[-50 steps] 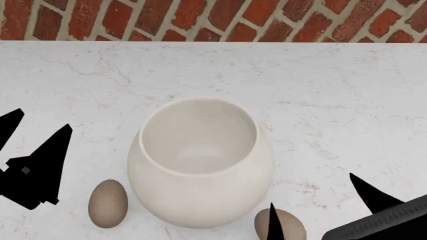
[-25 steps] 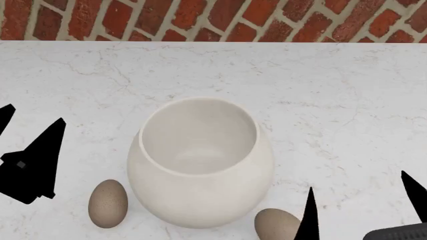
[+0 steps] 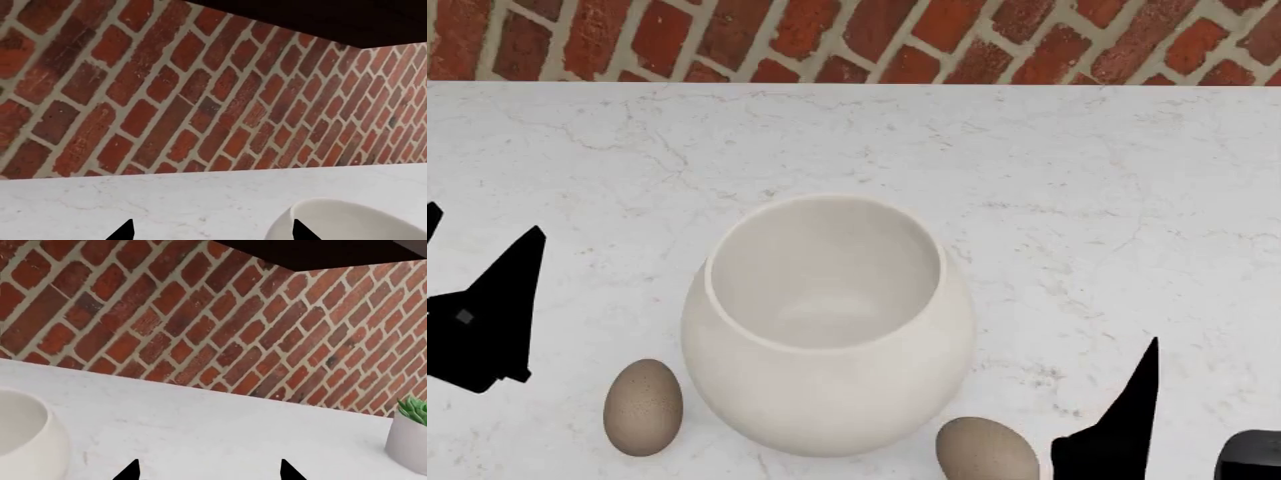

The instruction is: Place the eggs and milk next to the bowl.

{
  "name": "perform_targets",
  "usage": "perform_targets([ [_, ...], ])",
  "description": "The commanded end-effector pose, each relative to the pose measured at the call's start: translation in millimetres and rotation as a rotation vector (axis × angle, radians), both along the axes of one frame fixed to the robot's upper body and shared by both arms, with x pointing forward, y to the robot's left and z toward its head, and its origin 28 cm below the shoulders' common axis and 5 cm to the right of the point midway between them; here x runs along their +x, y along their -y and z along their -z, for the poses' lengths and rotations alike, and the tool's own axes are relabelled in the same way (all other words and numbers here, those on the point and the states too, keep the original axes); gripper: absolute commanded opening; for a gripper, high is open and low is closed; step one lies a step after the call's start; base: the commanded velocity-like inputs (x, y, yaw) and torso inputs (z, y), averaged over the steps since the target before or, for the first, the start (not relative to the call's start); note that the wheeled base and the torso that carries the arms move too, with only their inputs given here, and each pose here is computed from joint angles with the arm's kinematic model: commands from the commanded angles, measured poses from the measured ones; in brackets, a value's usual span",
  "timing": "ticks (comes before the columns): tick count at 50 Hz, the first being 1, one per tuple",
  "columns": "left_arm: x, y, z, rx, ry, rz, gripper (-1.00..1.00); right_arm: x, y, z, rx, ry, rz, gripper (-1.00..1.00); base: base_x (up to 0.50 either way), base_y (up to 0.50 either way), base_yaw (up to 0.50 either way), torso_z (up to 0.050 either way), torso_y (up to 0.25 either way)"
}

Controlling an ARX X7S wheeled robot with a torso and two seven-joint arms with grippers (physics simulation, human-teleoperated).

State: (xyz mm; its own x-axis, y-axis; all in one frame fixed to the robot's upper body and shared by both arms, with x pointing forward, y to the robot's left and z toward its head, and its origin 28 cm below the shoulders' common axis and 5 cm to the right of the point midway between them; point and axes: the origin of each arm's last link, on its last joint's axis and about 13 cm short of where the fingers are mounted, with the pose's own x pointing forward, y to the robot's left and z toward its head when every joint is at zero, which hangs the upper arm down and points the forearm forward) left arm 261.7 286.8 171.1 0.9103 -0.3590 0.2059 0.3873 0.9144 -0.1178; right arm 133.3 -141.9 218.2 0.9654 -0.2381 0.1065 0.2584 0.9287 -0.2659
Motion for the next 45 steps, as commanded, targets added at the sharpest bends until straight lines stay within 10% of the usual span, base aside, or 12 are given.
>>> perform_targets([
  [1, 3, 1.1, 3, -0.007, 0.014, 0.021, 1.00, -1, -6.7, -3, 0.025, 0.038, 0.057, 1.00, 0.00, 0.00, 0.00, 0.000, 0.000],
  [45, -5, 6.4, 9, -0.006, 0.008, 0.026, 1.00, 0, -0.9, 12, 0.147, 0.001, 0.340, 1.00, 0.00, 0.00, 0.00, 0.000, 0.000],
])
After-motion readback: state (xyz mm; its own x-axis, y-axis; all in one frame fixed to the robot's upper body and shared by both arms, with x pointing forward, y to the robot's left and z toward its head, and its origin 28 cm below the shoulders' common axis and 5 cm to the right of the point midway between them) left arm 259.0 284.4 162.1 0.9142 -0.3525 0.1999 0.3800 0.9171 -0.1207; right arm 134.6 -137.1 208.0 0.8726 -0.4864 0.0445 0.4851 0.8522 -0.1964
